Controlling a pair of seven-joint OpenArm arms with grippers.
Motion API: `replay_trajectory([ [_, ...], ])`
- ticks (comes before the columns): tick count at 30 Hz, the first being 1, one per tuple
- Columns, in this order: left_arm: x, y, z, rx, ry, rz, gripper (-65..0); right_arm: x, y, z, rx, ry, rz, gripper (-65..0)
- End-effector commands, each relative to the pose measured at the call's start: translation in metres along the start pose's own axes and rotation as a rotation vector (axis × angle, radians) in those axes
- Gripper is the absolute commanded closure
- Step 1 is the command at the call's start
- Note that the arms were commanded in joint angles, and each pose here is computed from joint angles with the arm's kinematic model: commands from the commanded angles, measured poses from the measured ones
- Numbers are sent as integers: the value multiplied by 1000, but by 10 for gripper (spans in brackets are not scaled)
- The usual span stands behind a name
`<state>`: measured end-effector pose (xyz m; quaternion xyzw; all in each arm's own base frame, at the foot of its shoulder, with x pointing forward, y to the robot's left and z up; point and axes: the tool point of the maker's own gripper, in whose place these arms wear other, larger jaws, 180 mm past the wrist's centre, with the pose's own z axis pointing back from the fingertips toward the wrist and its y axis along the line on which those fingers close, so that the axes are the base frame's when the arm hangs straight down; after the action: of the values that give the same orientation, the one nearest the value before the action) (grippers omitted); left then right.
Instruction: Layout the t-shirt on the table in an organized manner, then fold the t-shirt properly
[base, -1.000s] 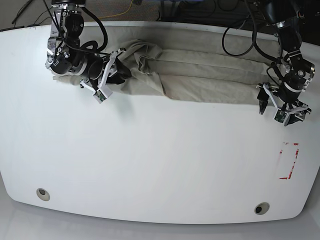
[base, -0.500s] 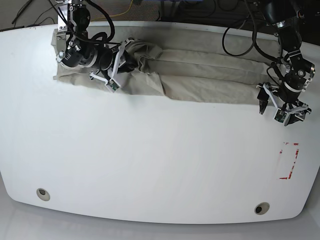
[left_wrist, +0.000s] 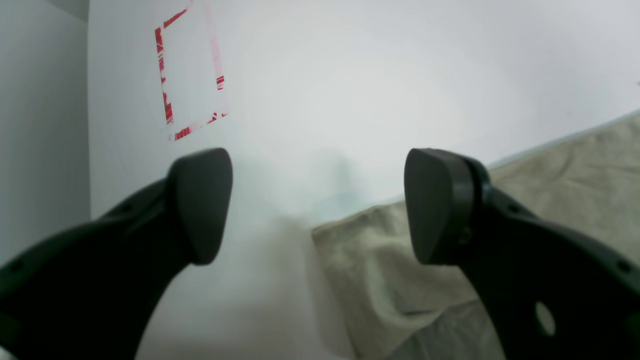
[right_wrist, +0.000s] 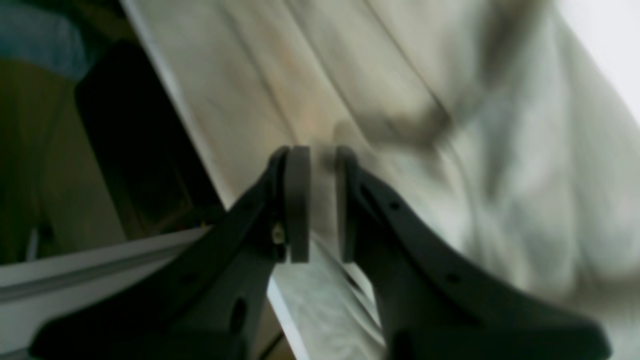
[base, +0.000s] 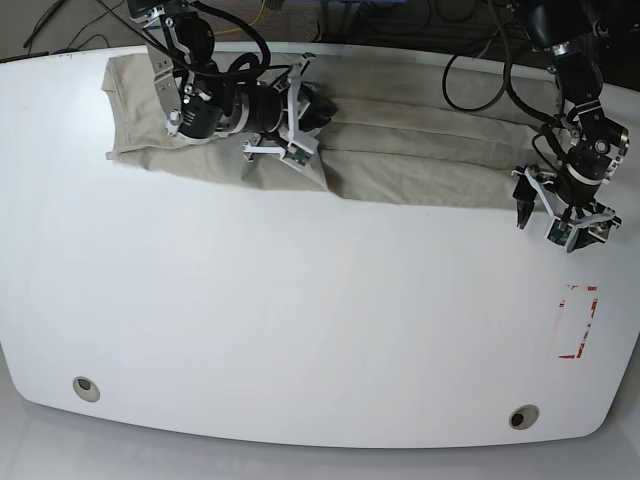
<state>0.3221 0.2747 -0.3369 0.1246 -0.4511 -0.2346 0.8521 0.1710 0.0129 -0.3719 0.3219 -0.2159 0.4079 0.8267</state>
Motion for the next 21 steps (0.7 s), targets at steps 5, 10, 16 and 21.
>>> replay_trajectory([
  [5,16,12,2,30,-48,-8,-512,4,-4,11,-14,57,88,-82],
  [10,16,12,3,30,-49,-9,-512,-6,-22,34,-84,84,115,-83],
  [16,16,13,2,30,-48,-10,-512,-17,-52,60,-182,87,78,-203],
  [21,15,12,3,30,-46,-10,-512,-34,-79,91,-302,52,-34,-346],
])
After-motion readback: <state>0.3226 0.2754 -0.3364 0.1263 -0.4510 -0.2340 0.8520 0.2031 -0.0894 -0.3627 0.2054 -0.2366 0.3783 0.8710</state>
